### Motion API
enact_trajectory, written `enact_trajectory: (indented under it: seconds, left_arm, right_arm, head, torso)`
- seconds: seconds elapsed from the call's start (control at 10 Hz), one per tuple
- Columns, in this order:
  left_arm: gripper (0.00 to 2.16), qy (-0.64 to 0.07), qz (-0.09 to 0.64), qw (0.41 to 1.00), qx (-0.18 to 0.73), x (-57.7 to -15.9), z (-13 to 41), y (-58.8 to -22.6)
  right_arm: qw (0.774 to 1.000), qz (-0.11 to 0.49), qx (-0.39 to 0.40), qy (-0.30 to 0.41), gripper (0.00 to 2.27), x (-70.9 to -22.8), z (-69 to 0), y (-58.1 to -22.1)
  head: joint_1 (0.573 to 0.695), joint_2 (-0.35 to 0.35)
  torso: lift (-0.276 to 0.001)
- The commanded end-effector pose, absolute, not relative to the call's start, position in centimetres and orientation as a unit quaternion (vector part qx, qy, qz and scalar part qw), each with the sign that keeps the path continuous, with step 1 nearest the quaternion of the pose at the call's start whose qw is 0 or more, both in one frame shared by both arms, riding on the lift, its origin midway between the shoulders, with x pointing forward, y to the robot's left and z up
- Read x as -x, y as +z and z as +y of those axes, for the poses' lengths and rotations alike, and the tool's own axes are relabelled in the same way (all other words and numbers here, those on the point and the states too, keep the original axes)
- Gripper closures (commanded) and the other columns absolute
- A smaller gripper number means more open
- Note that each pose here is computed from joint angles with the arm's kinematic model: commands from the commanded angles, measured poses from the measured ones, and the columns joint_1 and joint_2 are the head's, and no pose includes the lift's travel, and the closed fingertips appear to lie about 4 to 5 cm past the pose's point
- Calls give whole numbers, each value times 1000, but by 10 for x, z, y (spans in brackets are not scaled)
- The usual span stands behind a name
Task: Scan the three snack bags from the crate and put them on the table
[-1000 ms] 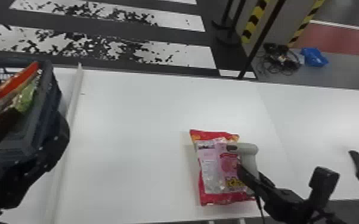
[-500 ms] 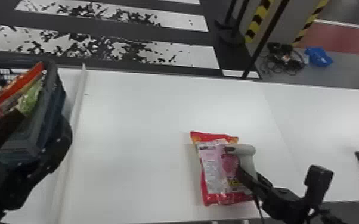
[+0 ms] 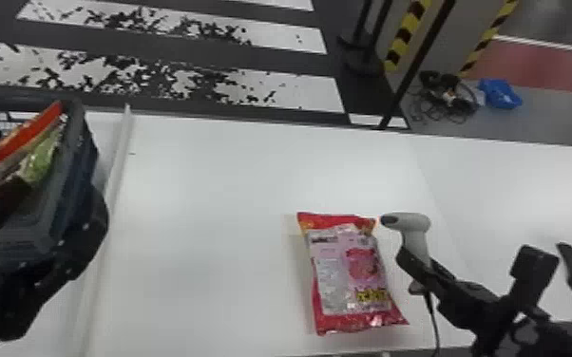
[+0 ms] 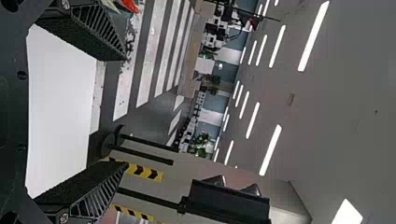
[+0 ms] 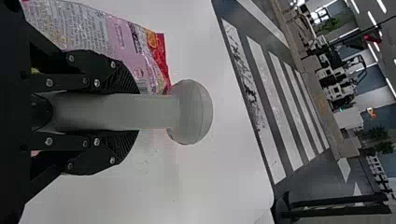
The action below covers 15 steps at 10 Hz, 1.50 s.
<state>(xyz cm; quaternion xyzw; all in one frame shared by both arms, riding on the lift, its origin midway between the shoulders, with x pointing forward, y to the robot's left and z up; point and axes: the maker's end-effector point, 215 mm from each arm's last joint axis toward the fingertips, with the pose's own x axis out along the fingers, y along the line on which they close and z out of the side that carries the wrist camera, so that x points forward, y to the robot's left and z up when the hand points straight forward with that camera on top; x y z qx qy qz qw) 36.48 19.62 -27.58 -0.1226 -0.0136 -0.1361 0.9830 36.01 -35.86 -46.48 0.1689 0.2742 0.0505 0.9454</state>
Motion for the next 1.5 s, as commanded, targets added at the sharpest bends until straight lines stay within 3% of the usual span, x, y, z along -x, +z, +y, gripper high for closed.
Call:
enact_trajectory:
  seconds: [0.0,0.4,0.7,0.8,0.9,1.0,1.1,1.4]
  left_arm:
    - [76,-136,-14,983,123,-364,196,-275]
    - [76,-135,-13,983,121,-363,197,-275]
    - [76,-136,-12,983,119,-363,195,-275]
    - [76,-137,-13,983,119,-363,194,-275]
    - [76,-137,-13,983,119,-363,194,-275]
    - [76,-138,-14,983,120,-363,194,-274]
    - [76,-138,-15,983,120,-363,193,-273]
    - [76,-138,-11,983,120,-362,193,-276]
  right_arm:
    - [948,274,-160,30,2236,-375,-390,-466]
    - [944,306,-119,-9,2236,-387,-451,-507]
    - [945,313,-93,-25,2233,-386,-479,-527]
    - [943,318,-95,-20,2003,-384,-481,-531]
    - [938,336,-86,0,1328,-381,-476,-538]
    - [935,346,-82,8,262,-379,-469,-544]
    - [936,342,-82,6,-1,-381,-470,-539]
    - [951,289,-105,14,73,-382,-469,-488]
  head:
    - [695,-251]
    - [695,-339]
    - [695,-350]
    - [695,-350]
    - [695,-350]
    - [695,-350]
    - [695,-350]
    - [695,-350]
  torso:
    - [-94]
    - [-94]
    - [-94]
    - [-94]
    - [-94]
    - [-94]
    - [-94]
    - [-94]
